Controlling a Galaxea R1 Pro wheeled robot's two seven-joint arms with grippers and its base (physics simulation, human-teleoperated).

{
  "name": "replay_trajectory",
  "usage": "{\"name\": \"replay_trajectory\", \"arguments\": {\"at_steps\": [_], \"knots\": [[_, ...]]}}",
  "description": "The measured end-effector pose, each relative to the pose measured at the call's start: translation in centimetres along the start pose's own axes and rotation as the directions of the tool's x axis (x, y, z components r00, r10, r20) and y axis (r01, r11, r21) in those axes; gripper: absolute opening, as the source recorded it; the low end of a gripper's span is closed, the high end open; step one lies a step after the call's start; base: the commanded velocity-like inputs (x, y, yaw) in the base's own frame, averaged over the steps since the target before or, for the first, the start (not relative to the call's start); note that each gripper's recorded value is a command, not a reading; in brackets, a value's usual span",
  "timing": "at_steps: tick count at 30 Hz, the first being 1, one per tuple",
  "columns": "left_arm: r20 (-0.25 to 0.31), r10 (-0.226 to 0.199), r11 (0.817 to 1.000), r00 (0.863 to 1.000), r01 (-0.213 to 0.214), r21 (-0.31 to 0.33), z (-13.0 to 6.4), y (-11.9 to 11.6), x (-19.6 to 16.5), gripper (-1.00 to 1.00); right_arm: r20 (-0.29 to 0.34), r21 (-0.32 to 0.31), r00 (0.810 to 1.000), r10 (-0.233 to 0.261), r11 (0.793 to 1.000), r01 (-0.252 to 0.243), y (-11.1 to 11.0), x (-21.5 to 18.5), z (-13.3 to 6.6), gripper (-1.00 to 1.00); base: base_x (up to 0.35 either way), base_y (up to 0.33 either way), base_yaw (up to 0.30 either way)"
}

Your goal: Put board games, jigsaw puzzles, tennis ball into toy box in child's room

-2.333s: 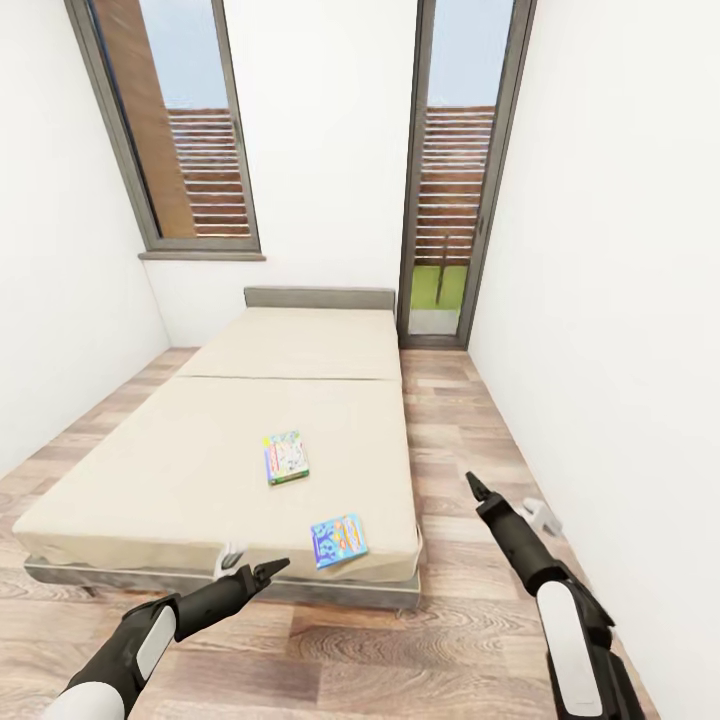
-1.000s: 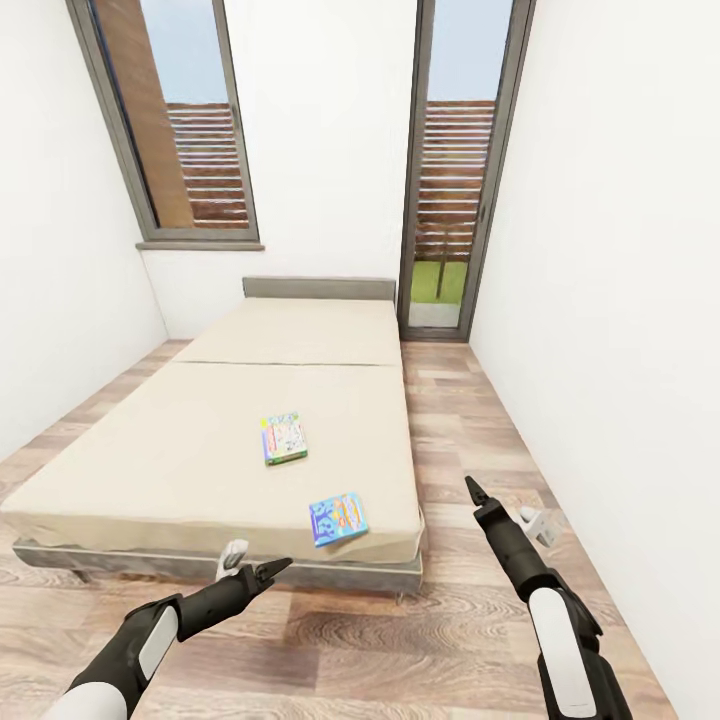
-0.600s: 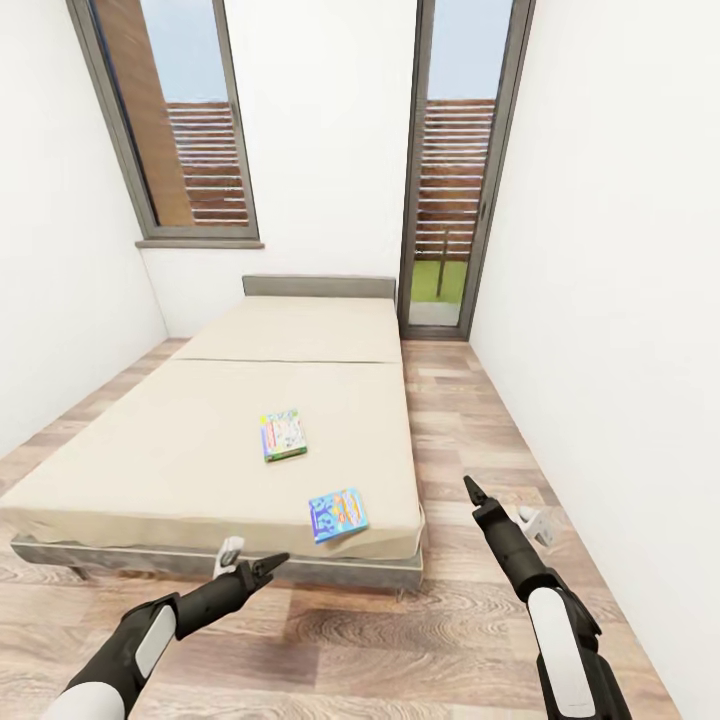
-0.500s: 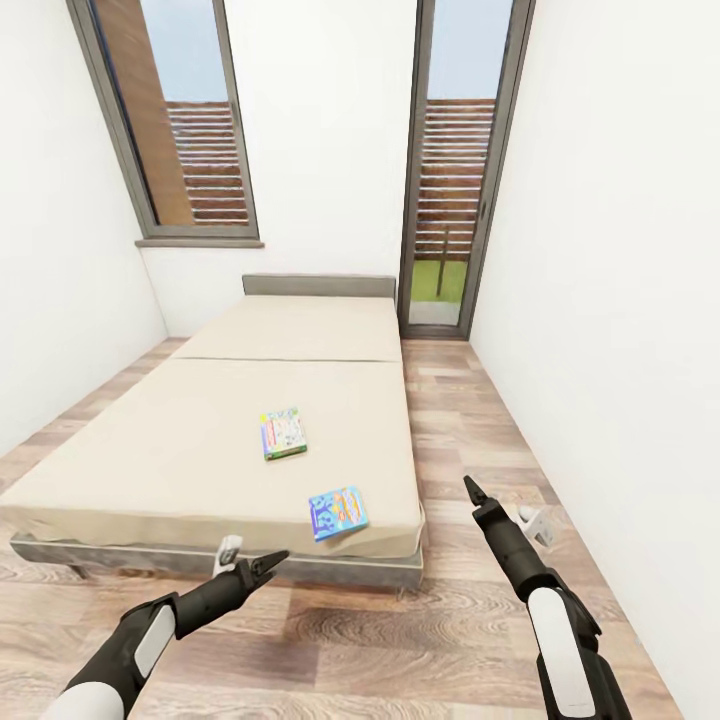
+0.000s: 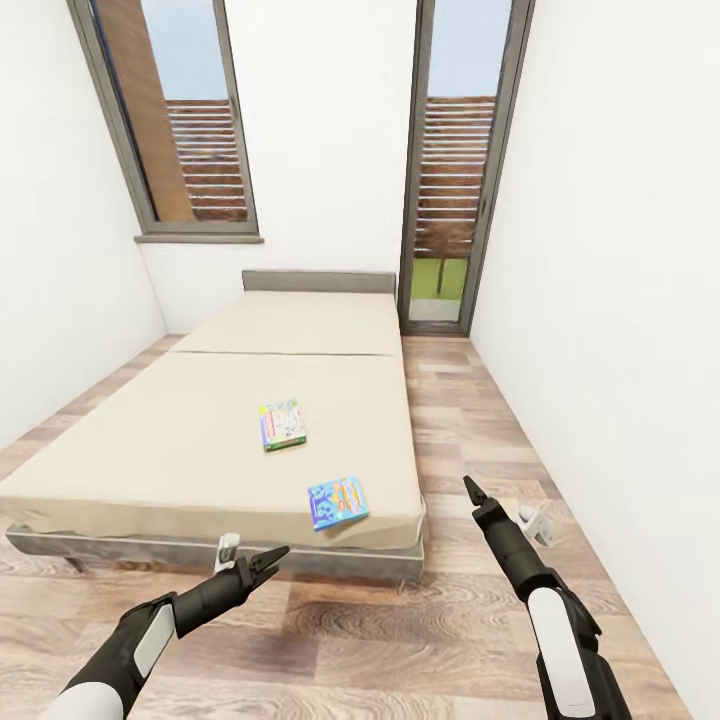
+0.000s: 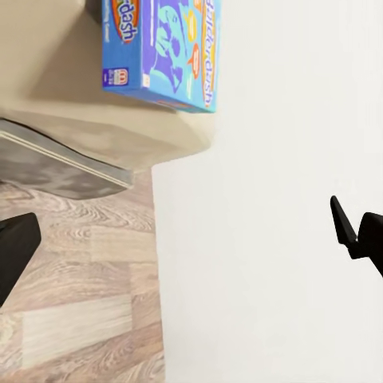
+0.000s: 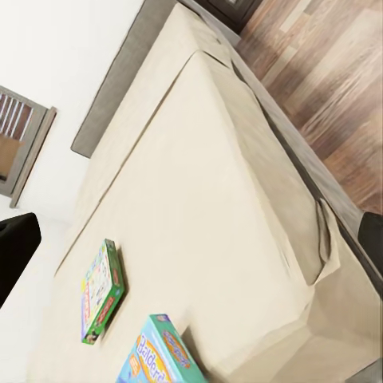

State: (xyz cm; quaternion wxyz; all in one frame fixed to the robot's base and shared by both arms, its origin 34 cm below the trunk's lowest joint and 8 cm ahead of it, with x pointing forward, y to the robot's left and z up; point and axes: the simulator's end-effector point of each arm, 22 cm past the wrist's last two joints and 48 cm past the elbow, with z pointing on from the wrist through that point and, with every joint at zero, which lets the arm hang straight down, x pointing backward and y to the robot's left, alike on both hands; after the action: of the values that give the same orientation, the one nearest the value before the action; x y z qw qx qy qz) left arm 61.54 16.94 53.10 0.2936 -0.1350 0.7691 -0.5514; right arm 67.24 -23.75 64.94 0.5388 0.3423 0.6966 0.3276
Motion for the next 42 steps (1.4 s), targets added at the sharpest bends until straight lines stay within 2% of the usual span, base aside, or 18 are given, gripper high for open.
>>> {"name": "replay_trajectory", "arguments": {"at_steps": [9,26,32,37,42], "knots": [[0.000,0.000,1.000,1.000,0.000,-0.001,0.2,1.8,0.9,1.00,0.000,-0.003,1.000,0.005,1.000,-0.005,-1.6,1.1,0.0,1.00,0.000,0.000,0.000],[0.002,0.001,1.000,1.000,-0.001,0.004,0.2,1.7,0.9,1.00,0.001,-0.005,1.000,0.007,1.000,-0.007,-1.6,1.0,0.0,1.00,0.005,0.001,0.000],[0.003,0.002,1.000,1.000,-0.002,0.003,0.1,1.7,0.9,1.00,-0.001,-0.038,1.000,0.009,0.999,-0.009,-0.9,1.0,-0.1,1.00,0.053,0.016,0.000],[0.003,0.002,1.000,1.000,-0.002,0.003,0.1,1.7,0.9,1.00,0.000,-0.094,1.000,0.012,0.996,-0.012,0.1,0.9,-0.2,1.00,0.013,0.004,0.000],[0.003,0.002,1.000,1.000,-0.002,0.002,0.1,1.7,0.9,1.00,-0.005,-0.116,1.000,0.018,0.993,-0.018,0.2,1.3,-0.2,1.00,0.003,0.001,0.000]]}}
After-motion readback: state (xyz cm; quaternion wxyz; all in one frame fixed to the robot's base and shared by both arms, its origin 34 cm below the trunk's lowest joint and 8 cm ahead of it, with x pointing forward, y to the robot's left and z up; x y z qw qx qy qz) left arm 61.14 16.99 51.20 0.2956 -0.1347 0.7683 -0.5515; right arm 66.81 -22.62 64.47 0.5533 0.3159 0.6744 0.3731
